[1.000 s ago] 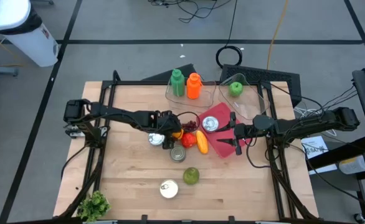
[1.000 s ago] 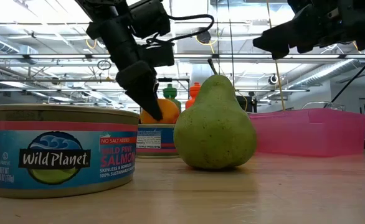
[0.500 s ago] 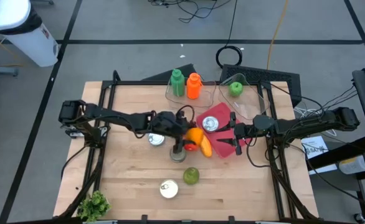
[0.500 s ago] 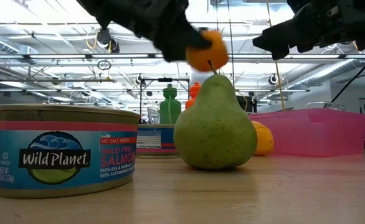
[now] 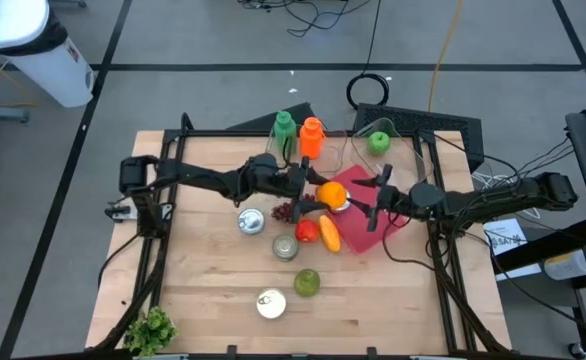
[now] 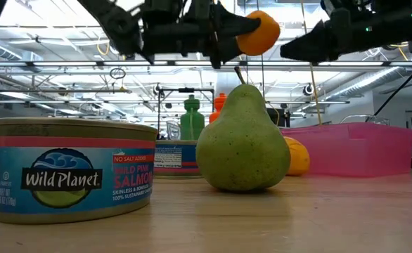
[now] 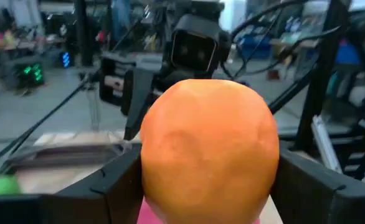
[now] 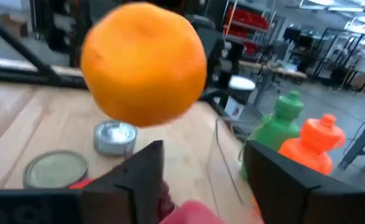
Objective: Pick & Place Food Item
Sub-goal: Put the orange into the right transparent bin
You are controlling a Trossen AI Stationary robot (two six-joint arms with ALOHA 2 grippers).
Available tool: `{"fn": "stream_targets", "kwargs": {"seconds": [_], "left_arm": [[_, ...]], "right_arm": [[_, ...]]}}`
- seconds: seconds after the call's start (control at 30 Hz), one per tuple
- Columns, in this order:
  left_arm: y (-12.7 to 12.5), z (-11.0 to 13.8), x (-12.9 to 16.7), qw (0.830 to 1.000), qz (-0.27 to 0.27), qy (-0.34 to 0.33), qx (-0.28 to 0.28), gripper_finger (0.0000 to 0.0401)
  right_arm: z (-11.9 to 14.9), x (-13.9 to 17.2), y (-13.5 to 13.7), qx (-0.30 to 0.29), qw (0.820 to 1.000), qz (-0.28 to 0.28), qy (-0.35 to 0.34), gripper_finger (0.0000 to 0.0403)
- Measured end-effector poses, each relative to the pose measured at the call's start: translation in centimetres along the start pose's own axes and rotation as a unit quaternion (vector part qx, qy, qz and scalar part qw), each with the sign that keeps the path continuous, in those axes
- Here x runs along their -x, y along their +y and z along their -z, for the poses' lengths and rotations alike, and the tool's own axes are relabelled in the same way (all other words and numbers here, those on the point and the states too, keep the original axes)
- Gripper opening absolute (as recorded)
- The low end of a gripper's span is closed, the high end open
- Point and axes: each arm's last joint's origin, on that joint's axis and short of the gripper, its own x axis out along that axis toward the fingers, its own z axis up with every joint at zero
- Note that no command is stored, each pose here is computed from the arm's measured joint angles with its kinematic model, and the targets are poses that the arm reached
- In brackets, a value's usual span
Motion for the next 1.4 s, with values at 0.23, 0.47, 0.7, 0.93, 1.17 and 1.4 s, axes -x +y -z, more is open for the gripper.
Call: {"fn": "stream_targets", "kwargs": {"seconds": [0.23,0.47,0.7,0.93,1.17,1.4], "left_arm": [[1.7,0.6,0.3,1.0,0.012,-0.014,0.006,0.0283],[1.8,0.9,0.3,1.0,0.006,-0.006,0.0,0.0285],[1.4,0.9,0.2,1.0,0.01,-0.005,0.004,0.0283],[0.9,0.9,0.0,1.0,0.017,-0.003,0.004,0.0292],[1.0,1.0,0.0,1.0,0.016,-0.002,0.003,0.0284],[0.7,1.0,-0.1,1.0,0.018,0.0,0.008,0.034]], "right_arm": [[-0.7,0.0,-0.3,-0.067,0.997,0.013,-0.037,0.0343],[-0.9,-0.9,0.5,-0.077,0.992,-0.068,-0.077,0.0396],[0.1,-2.6,1.0,-0.065,0.992,-0.064,-0.085,0.0394],[0.6,-3.7,1.3,-0.062,0.99,-0.055,-0.115,0.0388],[0.6,-3.8,1.4,-0.062,0.989,-0.055,-0.118,0.0295],[0.8,-3.9,1.3,-0.063,0.991,-0.05,-0.111,0.0295]]}}
